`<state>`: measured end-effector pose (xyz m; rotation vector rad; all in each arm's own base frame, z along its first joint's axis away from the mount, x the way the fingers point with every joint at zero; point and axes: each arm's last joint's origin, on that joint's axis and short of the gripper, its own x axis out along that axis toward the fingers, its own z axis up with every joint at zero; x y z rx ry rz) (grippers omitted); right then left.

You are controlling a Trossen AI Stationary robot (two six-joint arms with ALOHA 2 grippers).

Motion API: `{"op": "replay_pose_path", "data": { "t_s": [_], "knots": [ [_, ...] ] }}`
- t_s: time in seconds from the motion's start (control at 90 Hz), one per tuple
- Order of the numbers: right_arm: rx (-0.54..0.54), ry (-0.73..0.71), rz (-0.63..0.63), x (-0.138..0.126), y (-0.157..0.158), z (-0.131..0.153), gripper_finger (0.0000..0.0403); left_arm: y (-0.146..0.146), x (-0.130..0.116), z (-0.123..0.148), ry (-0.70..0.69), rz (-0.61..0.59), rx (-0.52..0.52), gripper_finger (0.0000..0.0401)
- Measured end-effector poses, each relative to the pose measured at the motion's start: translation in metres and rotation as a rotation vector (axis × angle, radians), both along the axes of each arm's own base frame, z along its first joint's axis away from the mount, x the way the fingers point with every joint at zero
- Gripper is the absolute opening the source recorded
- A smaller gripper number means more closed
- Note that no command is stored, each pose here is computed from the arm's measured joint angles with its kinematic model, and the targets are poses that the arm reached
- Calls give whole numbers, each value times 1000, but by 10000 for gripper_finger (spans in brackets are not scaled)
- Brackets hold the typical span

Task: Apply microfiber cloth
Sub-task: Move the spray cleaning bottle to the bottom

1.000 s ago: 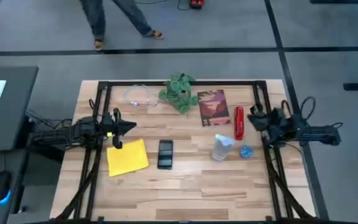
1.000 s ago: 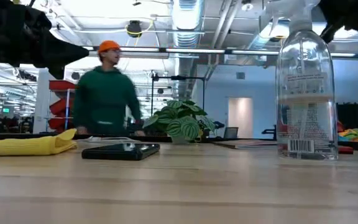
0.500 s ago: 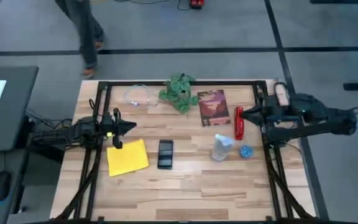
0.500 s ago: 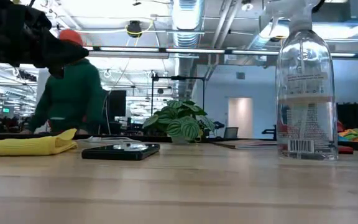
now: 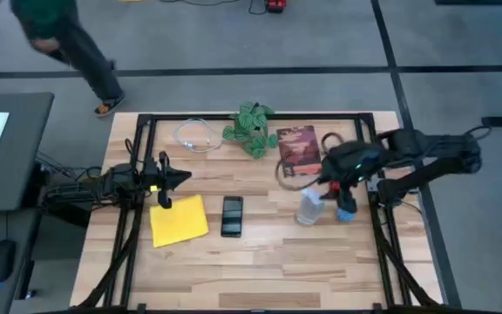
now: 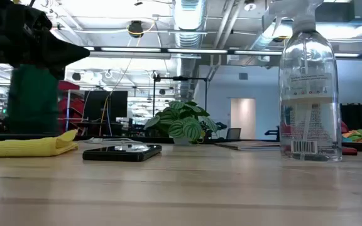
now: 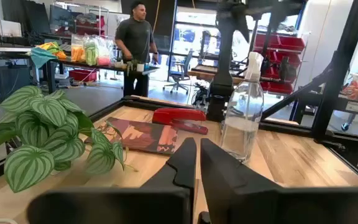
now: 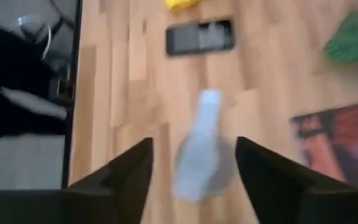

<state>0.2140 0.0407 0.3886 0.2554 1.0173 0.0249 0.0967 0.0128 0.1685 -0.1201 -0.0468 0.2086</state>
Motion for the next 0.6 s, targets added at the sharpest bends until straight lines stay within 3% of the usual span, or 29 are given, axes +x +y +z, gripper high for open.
{"op": "replay_pose_path", "data": {
  "t_s": [0.156,0.311,0.489,0.6],
  "knots": [
    [-41,199,-115,21,13,-18,247,0,0,0,0,0,0,0],
    [-38,368,-284,38,15,-41,216,0,0,0,0,0,0,0],
    [19,317,-355,49,20,-44,107,0,0,0,0,0,0,0],
    [83,286,-400,51,30,-38,102,0,0,0,0,0,0,0]
  ]
}}
